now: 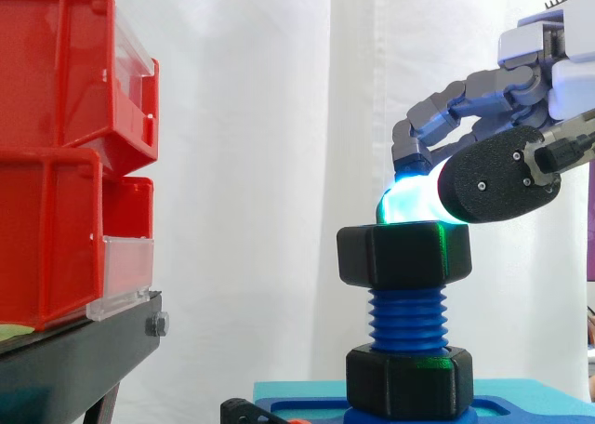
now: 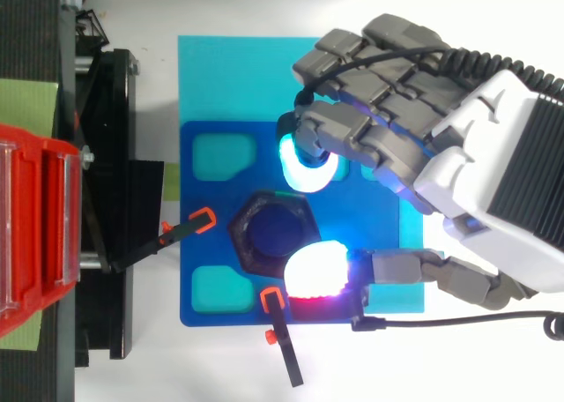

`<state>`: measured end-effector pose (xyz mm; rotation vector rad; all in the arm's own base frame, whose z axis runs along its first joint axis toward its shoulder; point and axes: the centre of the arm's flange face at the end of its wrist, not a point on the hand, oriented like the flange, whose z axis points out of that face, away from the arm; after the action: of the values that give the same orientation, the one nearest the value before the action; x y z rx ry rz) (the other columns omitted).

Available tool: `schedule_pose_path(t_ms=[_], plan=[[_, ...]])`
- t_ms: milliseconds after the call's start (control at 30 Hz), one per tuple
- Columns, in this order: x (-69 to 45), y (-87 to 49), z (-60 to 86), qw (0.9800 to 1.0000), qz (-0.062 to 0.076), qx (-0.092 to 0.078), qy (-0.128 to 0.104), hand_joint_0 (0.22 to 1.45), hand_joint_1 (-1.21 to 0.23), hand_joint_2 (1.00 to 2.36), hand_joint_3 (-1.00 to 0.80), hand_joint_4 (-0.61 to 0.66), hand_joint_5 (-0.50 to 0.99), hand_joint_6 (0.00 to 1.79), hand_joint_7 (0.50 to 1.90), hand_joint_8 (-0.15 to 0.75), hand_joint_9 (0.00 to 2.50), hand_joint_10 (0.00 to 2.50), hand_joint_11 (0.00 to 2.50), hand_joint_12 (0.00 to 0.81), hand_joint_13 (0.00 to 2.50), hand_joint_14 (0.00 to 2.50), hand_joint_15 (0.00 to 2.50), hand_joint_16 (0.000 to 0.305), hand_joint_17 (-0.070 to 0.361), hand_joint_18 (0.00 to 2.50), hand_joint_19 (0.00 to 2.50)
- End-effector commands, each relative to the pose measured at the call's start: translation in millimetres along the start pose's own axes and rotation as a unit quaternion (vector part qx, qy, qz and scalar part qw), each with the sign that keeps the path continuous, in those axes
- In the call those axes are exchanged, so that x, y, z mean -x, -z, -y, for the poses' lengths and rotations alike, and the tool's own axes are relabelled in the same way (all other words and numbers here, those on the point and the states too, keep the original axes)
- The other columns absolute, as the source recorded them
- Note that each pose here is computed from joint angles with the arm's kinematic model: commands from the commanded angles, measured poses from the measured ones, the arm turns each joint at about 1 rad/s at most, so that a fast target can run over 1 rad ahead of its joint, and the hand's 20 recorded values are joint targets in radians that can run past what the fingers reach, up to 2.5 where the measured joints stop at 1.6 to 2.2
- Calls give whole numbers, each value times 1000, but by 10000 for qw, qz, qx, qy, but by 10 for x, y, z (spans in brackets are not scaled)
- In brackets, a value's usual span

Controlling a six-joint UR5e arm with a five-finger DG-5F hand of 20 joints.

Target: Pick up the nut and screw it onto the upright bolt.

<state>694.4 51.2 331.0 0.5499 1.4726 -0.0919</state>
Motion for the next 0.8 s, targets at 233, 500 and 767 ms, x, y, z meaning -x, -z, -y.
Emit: schedule_pose_path(t_ms=[233, 500, 767], plan=[[-75, 13, 76, 10000, -46, -29, 45, 515, -639, 1002, -471, 293, -186, 574, 1241, 301, 473, 9, 272, 335, 454, 0, 0, 42, 95, 420, 24], [-77, 1, 91, 10000, -70, 27, 58, 492, -598, 1000, -492, 301, -174, 500, 1315, 306, 473, 9, 266, 344, 452, 0, 0, 44, 98, 424, 23], [-71, -4, 97, 9999, -75, 26, 63, 453, -521, 1000, -500, 323, -182, 502, 1188, 318, 470, 9, 256, 361, 458, 0, 0, 47, 107, 432, 20]])
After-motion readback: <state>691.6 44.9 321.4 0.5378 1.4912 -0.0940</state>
